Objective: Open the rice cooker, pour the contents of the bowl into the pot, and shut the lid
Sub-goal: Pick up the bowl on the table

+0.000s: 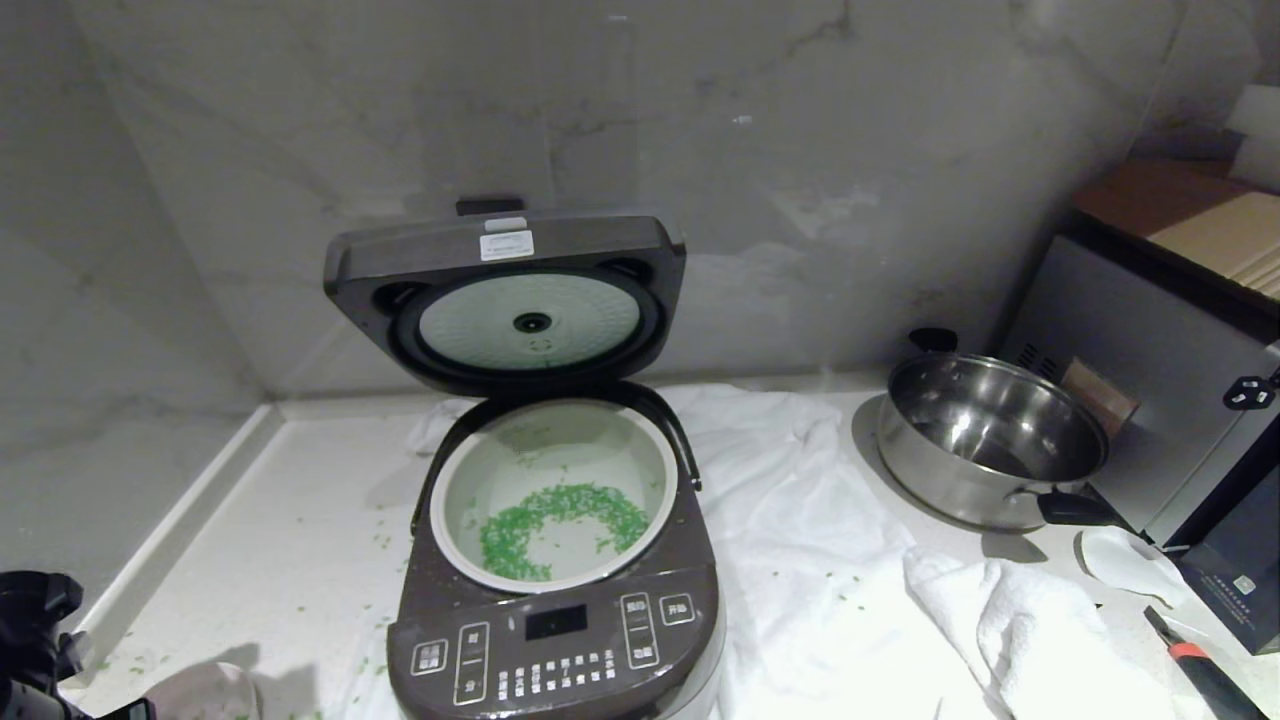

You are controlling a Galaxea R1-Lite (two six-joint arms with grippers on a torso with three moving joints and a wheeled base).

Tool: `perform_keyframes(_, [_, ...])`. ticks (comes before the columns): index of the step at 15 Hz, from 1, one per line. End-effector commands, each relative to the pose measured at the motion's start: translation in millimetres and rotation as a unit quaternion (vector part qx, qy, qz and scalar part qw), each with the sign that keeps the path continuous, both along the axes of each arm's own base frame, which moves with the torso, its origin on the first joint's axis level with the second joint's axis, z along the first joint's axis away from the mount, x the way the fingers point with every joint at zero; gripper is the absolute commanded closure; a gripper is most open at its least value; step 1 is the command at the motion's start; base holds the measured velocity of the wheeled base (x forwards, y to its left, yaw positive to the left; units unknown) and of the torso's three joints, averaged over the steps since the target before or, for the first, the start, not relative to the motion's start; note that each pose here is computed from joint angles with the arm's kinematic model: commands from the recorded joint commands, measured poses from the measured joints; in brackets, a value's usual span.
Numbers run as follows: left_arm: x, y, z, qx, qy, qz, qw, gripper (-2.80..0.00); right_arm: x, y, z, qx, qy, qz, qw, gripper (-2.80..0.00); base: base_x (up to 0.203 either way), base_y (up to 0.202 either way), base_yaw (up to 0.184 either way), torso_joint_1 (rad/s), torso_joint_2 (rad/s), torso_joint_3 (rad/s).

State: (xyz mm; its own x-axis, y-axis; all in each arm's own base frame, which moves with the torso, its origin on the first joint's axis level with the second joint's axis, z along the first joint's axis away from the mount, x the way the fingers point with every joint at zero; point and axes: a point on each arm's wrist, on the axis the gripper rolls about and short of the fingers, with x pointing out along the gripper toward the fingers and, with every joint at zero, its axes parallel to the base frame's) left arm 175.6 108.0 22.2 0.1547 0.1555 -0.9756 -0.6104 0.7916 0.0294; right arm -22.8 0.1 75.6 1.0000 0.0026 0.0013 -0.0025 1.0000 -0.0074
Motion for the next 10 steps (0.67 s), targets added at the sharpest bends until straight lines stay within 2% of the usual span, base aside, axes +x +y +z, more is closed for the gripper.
perform_keyframes(1, [6,3,16,-0.004,-0.001,0.002,1.0000,0.00,0,0,0,0.000,0.001,0.000,1.000,0.00,0.000,0.000,0.000,0.000,0.00,0.000])
perform_keyframes(6, [19,3,28,-0.009,0.001,-0.006,0.9999,0.00,0,0,0,0.000,0.000,0.000,1.000,0.00,0.000,0.000,0.000,0.000,0.00,0.000])
perform_keyframes(10, [24,-4,33,-0.044,0.012,-0.015,0.9989,0.00,0,0,0,0.000,0.000,0.000,1.000,0.00,0.000,0.000,0.000,0.000,0.00,0.000])
